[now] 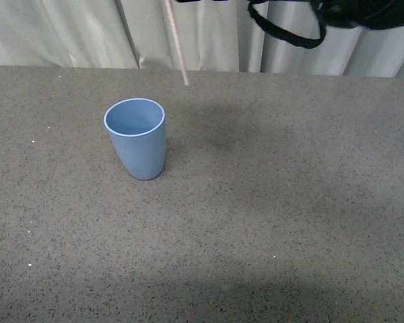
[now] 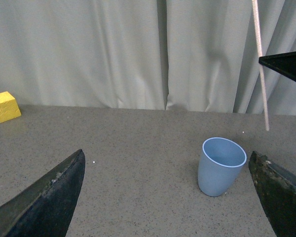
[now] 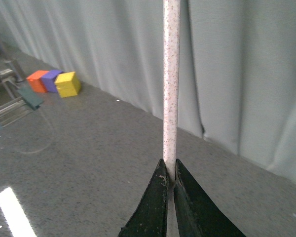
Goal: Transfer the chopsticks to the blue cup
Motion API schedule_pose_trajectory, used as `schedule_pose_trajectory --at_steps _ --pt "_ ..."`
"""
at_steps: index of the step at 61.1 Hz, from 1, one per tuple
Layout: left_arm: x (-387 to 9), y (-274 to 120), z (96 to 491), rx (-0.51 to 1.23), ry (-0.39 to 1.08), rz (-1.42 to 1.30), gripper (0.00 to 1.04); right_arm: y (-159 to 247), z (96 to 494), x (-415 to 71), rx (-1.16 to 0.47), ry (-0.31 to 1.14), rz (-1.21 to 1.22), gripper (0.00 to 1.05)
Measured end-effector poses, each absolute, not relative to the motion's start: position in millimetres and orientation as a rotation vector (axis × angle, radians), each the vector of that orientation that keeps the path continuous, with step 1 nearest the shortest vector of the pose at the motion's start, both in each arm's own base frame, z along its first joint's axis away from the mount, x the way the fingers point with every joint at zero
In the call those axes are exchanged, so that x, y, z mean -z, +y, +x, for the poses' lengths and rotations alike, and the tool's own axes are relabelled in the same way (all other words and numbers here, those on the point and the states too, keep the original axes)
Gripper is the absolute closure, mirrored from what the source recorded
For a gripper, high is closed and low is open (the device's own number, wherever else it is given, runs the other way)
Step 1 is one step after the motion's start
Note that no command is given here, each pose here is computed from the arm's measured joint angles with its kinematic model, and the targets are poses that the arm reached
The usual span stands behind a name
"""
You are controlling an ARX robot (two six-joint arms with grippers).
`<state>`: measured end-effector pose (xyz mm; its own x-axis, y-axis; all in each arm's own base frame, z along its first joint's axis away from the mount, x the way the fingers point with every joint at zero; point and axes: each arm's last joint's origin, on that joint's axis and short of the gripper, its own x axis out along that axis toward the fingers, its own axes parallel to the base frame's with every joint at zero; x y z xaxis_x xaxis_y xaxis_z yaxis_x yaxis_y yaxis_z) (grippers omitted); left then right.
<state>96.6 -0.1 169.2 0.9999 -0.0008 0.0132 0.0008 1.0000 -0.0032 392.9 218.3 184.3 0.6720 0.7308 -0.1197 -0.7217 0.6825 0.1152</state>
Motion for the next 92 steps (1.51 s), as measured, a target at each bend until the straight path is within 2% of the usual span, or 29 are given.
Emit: schedule_pose_trajectory --at_steps 17,38,54,59,62,63,65,66,71,85,92 --pt "-169 0 97 0.001 -0.013 -0.003 0.07 258 388 -171 -0.949 0.13 0.087 1.03" --pt "-169 0 97 0.0 -0.013 -0.003 0.07 262 389 -140 -0.941 0.201 0.053 1.03" --pt "-169 0 97 0.0 -0.013 -0.003 0.07 248 380 -131 -0.88 0.242 0.035 0.58" --pt "-169 0 97 0.001 -0.013 -0.003 0.07 236 376 -141 -0.847 0.223 0.029 0.44" --pt "-169 0 97 0.001 -0.013 -0.003 0.07 225 373 -153 -0.82 0.172 0.045 0.31" --pt "-169 0 97 0.0 -0.013 -0.003 0.07 223 372 -156 -0.77 0.148 0.043 0.31" --pt "-169 0 97 0.001 -0.014 -0.003 0.07 216 369 -163 -0.574 0.063 0.033 0.37" --pt "-169 0 97 0.002 -0.014 -0.003 0.07 207 364 -166 -0.416 0.019 0.027 0.42" --pt "-169 0 97 0.0 -0.013 -0.003 0.07 160 335 -166 -0.06 -0.017 0.022 0.62" --pt "-169 0 97 0.001 -0.013 -0.003 0.07 87 275 -162 -0.001 0.004 0.002 1.03" --pt "-169 0 97 0.001 -0.013 -0.003 0.07 67 252 -160 -0.002 0.017 -0.005 1.04"
